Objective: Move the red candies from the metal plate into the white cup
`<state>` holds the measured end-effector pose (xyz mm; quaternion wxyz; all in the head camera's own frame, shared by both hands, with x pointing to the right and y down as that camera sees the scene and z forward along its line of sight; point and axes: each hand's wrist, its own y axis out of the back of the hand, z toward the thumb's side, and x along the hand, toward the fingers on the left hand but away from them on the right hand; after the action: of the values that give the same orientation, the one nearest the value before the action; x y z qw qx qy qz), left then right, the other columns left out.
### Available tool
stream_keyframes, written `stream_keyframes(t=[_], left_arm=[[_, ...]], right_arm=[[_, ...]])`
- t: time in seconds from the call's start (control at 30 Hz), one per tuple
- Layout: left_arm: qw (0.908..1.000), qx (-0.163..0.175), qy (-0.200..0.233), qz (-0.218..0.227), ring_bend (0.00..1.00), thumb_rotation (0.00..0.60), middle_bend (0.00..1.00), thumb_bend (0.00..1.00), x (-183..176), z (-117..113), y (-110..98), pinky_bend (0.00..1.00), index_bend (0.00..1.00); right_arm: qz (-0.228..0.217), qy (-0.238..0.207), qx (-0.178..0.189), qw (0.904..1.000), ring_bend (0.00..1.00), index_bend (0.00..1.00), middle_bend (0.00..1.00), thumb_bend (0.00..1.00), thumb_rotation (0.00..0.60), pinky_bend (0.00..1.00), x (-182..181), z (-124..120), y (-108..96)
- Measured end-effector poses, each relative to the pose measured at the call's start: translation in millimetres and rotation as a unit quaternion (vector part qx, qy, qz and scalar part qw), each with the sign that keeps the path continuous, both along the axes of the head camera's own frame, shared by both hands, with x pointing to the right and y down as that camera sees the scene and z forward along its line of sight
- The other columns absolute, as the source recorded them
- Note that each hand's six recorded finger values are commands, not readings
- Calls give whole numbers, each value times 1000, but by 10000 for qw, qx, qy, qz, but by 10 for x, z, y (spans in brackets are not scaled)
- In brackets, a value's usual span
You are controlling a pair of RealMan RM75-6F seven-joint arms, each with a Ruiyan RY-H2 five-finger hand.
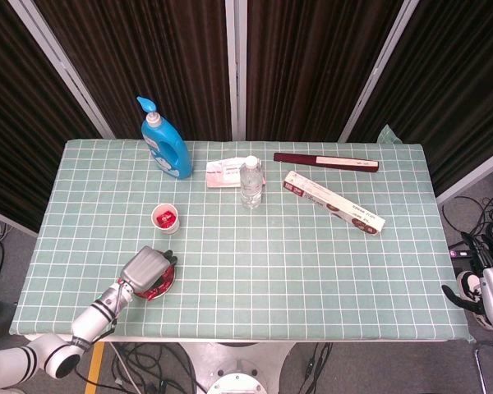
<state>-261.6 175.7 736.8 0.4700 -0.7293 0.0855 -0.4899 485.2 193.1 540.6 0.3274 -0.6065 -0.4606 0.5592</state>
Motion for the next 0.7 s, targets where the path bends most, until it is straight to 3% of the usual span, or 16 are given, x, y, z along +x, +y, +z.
stream_keyframes(t=[0.27,0.7], left_arm=[[9999,112,-87,36,880,600,514,292,-48,37,1,1000,512],[9996,176,-181,105,880,600,518,303,-106,85,40,1000,510]], right_arm=[[25,-1,-1,10000,5,59,136,113,600,299,15,-5,10],[16,0,2,10000,5,59,136,113,600,299,3,-12,5]])
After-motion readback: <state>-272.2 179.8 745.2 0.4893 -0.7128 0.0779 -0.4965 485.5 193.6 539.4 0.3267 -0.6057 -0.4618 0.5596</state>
